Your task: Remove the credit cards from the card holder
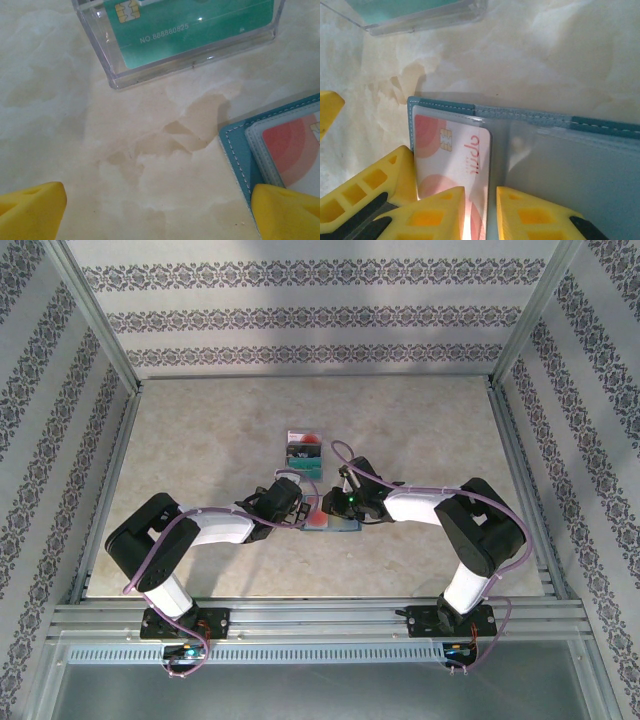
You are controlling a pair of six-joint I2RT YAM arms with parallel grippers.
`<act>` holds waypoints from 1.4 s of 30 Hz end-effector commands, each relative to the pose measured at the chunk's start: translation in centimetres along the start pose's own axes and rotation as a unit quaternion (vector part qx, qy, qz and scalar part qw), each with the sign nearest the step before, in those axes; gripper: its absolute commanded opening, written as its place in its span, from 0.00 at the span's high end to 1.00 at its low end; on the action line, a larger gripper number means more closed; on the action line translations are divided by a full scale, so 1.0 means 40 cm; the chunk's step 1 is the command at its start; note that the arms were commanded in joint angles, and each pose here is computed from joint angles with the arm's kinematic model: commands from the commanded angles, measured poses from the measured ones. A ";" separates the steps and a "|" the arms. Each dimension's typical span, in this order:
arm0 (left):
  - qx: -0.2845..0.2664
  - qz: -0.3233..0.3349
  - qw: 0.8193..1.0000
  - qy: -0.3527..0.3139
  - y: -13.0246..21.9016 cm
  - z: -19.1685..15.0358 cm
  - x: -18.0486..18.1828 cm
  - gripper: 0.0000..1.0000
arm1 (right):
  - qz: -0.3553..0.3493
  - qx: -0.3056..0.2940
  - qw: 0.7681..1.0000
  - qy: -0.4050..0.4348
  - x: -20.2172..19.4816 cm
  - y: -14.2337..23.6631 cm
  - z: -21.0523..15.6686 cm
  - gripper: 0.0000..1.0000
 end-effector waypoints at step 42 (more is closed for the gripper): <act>0.016 0.018 1.000 -0.018 0.004 -0.022 -0.006 0.04 | 0.187 -0.026 0.981 -0.048 0.020 0.016 0.010 0.82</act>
Point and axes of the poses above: each hand's point on the last joint's axis, 136 mm out from that joint toward the fingers, its own y axis back along the fingers, its own x axis along the line the jaws close on, z = x × y, the point moved 5 cm from there along y, back along the fingers, and after that the axes turned 5 degrees about y, right-handed, at the moved point
